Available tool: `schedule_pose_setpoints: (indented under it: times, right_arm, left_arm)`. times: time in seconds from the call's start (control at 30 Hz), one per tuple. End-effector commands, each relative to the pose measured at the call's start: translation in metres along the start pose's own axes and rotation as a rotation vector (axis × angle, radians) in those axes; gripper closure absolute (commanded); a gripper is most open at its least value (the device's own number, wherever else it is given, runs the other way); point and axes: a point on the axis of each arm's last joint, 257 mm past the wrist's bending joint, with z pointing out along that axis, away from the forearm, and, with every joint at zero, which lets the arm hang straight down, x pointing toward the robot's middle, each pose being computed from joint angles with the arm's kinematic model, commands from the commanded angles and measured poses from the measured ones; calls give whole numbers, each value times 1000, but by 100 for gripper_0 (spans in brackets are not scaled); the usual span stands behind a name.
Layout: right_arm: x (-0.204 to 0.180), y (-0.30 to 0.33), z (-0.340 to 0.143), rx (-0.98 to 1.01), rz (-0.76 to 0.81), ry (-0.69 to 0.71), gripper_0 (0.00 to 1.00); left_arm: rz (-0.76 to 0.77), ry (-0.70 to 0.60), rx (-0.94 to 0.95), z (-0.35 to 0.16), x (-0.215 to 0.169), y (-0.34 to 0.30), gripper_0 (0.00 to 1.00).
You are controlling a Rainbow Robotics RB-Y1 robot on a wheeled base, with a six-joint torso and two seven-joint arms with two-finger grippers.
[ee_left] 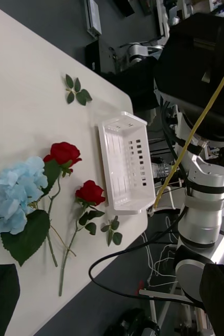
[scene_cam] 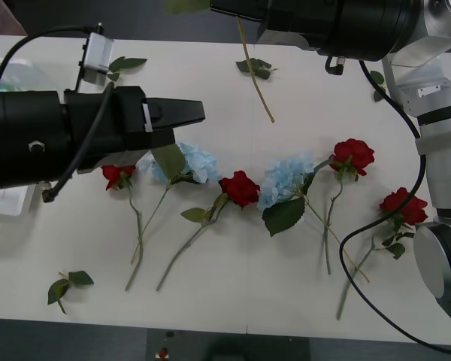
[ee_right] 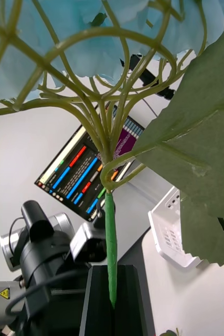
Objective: Put the red flowers into the right box and the blue flowers into the left box
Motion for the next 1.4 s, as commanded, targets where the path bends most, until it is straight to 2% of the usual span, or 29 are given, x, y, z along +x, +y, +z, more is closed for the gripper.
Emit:
schedule_pose_setpoints:
  times: [0.03,0.27,0.7,0.97,1.0,1.07,1.1,1.4]
  right_arm:
    - [-12,25,12,-30,-41,20,100]
    - [-12,25,12,-30,-41,20,100]
    - [-12,25,12,-30,-41,20,100]
    - [-12,25,12,-30,-41,20,100]
    - [-12,25,12,-30,-41,20,100]
    - [-12,25,12,-30,-41,20,100]
    - [-12,25,12,-30,-41,20,100]
    - [-12,25,12,-30,-41,20,100]
  left_arm:
    - [83,-24,72,27,3,-33,0]
    - [140,-90,106,60,2,-54,0]
    - [186,-179,111,80,-26,-64,0]
    - [216,-227,116,96,-30,-60,0]
    - [223,-229,112,96,-30,-59,24]
    - [222,-228,112,97,-30,-59,98]
    - [223,-227,113,97,-30,-60,100]
    - [222,-224,114,96,-30,-60,100]
